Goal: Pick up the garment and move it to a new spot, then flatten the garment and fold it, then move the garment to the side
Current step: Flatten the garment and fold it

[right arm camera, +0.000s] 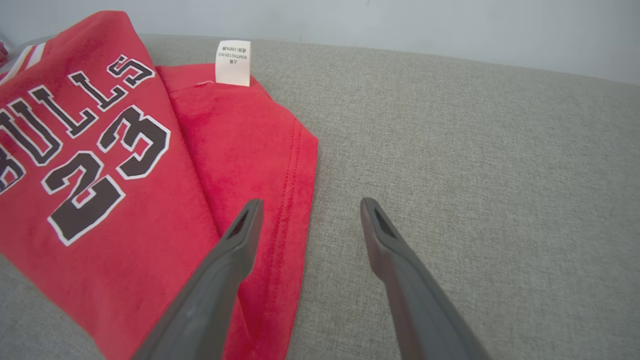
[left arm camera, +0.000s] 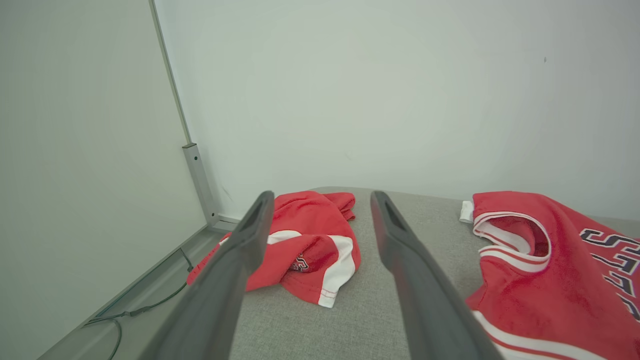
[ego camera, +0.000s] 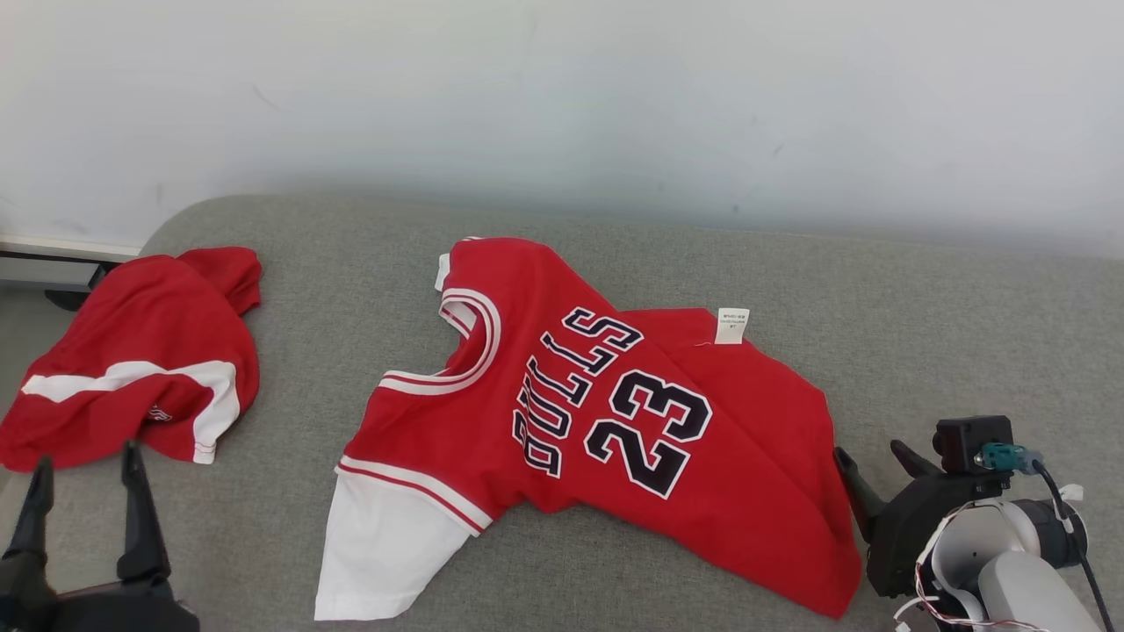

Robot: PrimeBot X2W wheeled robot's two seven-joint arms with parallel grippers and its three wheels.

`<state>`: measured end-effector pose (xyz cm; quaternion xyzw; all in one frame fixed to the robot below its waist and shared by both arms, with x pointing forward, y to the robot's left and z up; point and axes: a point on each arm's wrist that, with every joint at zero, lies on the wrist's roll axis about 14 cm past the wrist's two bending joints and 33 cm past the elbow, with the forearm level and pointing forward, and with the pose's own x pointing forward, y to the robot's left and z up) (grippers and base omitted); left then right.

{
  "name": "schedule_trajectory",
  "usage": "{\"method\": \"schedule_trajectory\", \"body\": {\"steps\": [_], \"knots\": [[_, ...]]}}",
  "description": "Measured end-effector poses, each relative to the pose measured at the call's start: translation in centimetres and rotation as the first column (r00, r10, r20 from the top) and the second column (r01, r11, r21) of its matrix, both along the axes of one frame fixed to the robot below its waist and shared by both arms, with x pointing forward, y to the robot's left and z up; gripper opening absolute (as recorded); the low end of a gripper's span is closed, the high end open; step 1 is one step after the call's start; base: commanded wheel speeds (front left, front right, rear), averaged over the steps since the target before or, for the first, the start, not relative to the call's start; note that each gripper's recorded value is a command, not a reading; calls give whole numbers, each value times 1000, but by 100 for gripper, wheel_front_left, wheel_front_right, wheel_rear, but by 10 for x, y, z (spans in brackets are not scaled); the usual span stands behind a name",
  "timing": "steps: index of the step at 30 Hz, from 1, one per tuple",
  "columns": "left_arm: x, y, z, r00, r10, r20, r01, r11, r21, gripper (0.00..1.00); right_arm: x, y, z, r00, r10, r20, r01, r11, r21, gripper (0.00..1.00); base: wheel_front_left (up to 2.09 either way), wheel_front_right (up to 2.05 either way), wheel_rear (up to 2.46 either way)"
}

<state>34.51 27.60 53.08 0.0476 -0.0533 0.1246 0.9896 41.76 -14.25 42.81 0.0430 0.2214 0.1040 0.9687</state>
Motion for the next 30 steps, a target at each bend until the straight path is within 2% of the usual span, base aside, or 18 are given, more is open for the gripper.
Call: {"method": "schedule_trajectory", "body": {"steps": [17,30], "knots": [[-27,18,-10,998,57,-39,-56,998,31,100,0,26,-29,974,64,-215,-59,998,31,100,0,0,0],[-36,19,-14,996,80,-44,-79,997,5,100,-7,35,-53,926,95,-366,-90,995,31,100,0,0,0]]}}
